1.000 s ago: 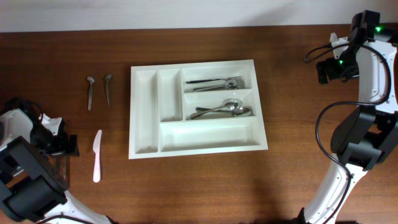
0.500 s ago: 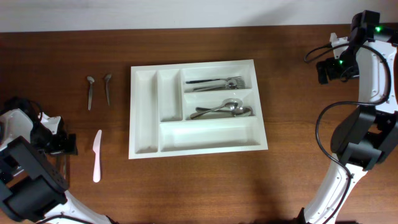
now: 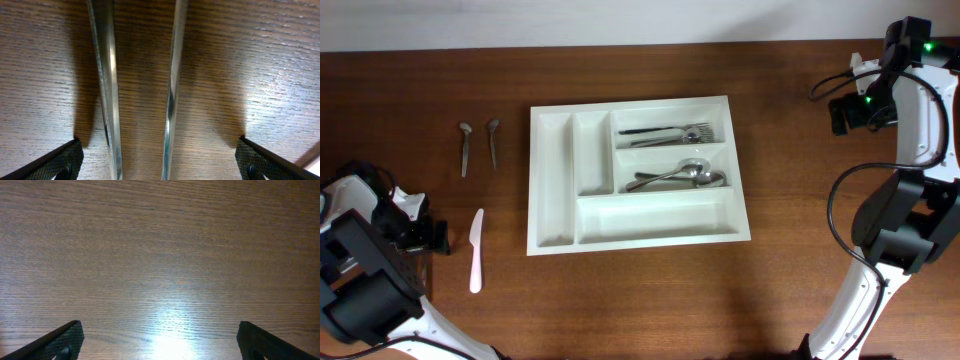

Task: Pack container
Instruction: 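Lower the left gripper around the chopsticks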

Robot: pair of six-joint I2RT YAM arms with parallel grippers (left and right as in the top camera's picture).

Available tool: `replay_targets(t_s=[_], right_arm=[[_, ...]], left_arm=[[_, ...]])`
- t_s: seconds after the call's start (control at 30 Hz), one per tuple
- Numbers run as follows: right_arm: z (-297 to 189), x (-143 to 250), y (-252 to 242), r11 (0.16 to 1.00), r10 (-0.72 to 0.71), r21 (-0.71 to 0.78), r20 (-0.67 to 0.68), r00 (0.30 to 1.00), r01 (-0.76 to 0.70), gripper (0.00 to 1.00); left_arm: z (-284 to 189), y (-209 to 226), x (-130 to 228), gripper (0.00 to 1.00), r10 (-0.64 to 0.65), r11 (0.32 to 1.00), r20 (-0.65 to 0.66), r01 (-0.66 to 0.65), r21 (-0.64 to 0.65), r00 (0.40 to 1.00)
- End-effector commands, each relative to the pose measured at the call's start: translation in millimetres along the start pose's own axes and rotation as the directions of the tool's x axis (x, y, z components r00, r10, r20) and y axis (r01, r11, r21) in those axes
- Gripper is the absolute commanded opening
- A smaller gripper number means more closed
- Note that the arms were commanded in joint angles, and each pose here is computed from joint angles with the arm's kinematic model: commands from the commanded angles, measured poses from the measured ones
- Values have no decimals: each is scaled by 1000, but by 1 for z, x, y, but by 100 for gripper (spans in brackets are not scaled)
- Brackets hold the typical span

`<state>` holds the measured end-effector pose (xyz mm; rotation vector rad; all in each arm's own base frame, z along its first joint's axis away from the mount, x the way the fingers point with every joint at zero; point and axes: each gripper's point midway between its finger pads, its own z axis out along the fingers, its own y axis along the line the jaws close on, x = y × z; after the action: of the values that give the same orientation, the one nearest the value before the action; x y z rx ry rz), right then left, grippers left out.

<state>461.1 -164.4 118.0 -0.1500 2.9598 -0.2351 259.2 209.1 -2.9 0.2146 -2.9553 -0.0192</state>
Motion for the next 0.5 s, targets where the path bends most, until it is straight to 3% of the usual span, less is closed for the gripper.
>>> replay_targets(t_s=[0.0, 0.07, 0.17, 0.33, 0.47], right_arm=[[-16, -4, -4, 1000, 7, 9, 40, 999, -7, 99], [-16, -4, -4, 1000, 7, 9, 40, 999, -7, 99], [-16, -4, -4, 1000, 7, 9, 40, 999, -7, 99], [-16, -4, -4, 1000, 7, 9, 40, 999, -7, 99], [-16, -4, -4, 1000, 7, 9, 40, 999, -7, 99]], left_arm=[[4, 0, 0, 99, 16, 1000, -6, -16, 2, 1000], [4, 1, 1, 100, 15, 1000, -10, -15, -5, 1000], [4, 4, 2, 91, 15, 1000, -17, -15, -18, 1000], [4, 4, 2, 48, 15, 1000, -17, -15, -18, 1000], [4, 4, 2, 36, 15, 1000, -17, -15, -18, 1000]])
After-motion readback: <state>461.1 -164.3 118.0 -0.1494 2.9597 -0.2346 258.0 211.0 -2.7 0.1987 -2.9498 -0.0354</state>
